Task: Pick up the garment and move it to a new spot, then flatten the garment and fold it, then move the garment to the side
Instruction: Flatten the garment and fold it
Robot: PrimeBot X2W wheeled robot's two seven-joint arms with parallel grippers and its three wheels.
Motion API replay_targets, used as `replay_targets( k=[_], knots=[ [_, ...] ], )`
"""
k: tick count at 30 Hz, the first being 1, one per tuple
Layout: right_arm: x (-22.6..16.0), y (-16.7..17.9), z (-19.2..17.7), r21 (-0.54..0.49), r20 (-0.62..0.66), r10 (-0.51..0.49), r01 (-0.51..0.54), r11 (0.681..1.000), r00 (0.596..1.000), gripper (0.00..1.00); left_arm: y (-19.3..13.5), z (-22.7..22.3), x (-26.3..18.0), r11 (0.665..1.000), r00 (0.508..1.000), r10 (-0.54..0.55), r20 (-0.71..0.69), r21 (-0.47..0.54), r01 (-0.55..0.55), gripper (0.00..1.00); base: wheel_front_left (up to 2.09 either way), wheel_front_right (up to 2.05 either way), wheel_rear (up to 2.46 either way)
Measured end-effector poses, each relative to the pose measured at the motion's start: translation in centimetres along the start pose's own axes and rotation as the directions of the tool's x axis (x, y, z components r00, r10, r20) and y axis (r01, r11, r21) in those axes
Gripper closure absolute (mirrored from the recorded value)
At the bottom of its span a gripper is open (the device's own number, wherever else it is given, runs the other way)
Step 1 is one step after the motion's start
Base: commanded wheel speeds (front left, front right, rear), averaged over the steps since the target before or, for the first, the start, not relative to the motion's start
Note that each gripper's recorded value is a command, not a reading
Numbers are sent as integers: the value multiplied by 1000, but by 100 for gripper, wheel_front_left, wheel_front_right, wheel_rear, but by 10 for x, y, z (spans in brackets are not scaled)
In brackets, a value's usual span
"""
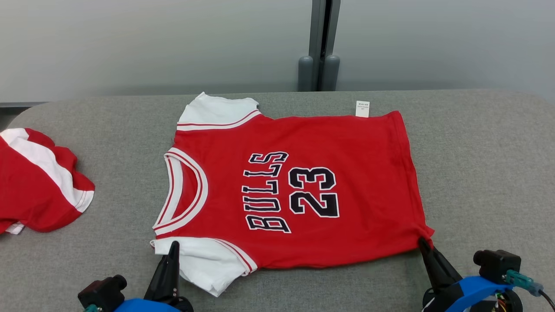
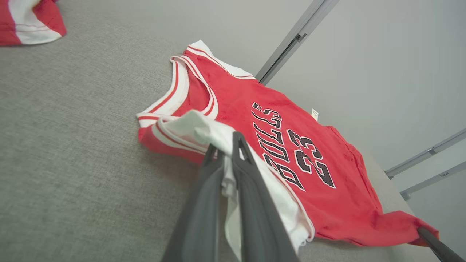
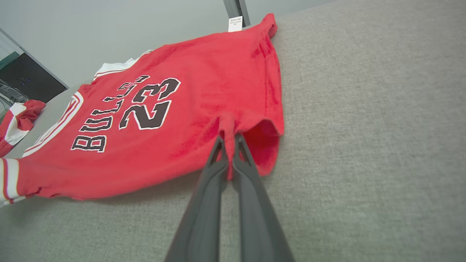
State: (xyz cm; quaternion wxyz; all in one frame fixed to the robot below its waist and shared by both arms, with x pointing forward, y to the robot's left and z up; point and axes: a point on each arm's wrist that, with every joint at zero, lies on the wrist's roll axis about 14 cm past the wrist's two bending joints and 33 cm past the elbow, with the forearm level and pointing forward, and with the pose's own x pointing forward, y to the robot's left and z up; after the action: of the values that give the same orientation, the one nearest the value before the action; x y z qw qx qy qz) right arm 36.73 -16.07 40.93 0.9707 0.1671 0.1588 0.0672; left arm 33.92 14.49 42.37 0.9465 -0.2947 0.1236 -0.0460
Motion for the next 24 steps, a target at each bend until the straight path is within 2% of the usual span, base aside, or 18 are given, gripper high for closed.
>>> replay_targets(
  k=[11, 24],
  knots=[
    [22, -4, 13, -28, -10, -2, 2, 1000, 1000, 100, -5, 9, 33, 999, 999, -30, -18, 11, 31, 100, 0, 0, 0],
    [64, -7, 20, -84, -58, -3, -2, 996, 998, 100, 9, 13, 83, 999, 997, -9, -76, 48, 13, 100, 0, 0, 0]
  ],
)
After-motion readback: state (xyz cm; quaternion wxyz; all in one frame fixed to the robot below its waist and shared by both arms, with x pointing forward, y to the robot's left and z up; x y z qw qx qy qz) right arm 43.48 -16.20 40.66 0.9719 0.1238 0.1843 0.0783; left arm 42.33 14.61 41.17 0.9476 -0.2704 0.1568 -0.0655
